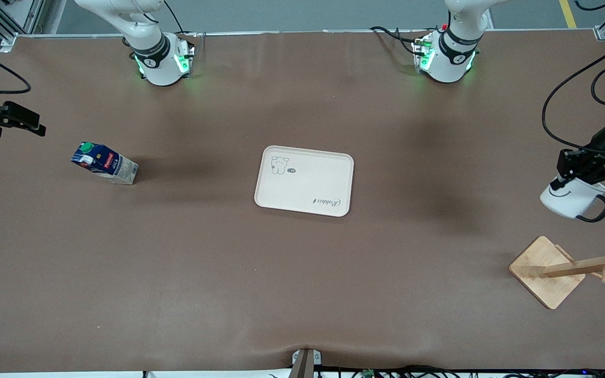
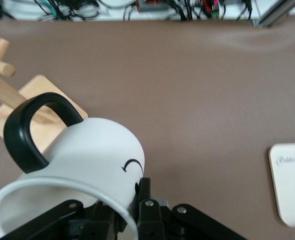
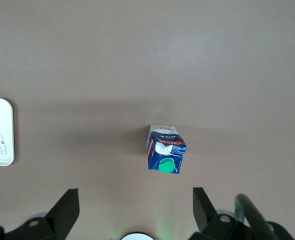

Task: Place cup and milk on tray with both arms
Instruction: 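Carry the mug to the tray while the right gripper reaches the milk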

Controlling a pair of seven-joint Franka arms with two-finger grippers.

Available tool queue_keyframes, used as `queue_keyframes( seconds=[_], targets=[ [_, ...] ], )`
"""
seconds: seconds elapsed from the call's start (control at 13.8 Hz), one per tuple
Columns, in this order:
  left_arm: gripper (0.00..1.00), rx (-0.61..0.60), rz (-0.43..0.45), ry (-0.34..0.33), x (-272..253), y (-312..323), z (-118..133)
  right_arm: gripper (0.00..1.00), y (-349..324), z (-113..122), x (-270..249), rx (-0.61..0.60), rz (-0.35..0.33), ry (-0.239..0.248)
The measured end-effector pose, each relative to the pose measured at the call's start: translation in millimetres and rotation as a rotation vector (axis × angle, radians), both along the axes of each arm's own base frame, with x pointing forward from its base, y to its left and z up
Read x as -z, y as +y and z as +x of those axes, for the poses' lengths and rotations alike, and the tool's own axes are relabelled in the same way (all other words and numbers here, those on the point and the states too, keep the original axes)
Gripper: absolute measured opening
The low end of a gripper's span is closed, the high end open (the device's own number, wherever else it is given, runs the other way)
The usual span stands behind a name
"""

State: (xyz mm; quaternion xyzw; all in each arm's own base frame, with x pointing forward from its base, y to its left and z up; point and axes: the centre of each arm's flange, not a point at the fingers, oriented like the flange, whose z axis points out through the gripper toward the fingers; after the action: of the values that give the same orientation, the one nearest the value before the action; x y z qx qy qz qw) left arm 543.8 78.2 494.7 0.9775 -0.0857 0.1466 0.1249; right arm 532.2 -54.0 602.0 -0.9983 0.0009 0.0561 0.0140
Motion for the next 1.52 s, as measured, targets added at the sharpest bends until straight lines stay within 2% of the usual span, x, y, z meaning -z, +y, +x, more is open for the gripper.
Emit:
queue_keyframes(
  seconds=[0.22,0.51,0.72,0.94,1.23,1.37,1.52],
  targets=[
    [0.08,0.022,0.080,0.079,-12.7,-62.9,5.6,1.00,0.1,4.2,10.4,-0.001,0.002,0.023],
    [0.08,0.004,0.152,0.166,7.1,-185.8,0.3,1.00,-0.3,20.9,49.3,-0.002,0.006,0.097],
    [0.08,0.039,0.189,0.232,41.8,-272.5,-10.3,1.00,-1.3,22.7,49.6,0.000,0.005,0.097],
    [0.08,0.044,0.200,0.318,84.1,-368.9,-36.5,1.00,-1.0,20.9,49.3,0.000,0.007,0.110],
    [0.08,0.011,0.214,0.484,157.2,-494.3,-101.3,1.00,-1.3,18.8,60.4,0.000,0.012,0.163],
    [0.08,-0.017,0.254,0.497,188.0,-531.7,-114.5,1.00,-3.1,22.7,72.6,0.003,0.014,0.187],
    [0.08,-0.040,0.260,0.523,213.3,-552.3,-115.1,1.00,-8.5,27.3,87.3,0.013,0.016,0.211]
  ],
)
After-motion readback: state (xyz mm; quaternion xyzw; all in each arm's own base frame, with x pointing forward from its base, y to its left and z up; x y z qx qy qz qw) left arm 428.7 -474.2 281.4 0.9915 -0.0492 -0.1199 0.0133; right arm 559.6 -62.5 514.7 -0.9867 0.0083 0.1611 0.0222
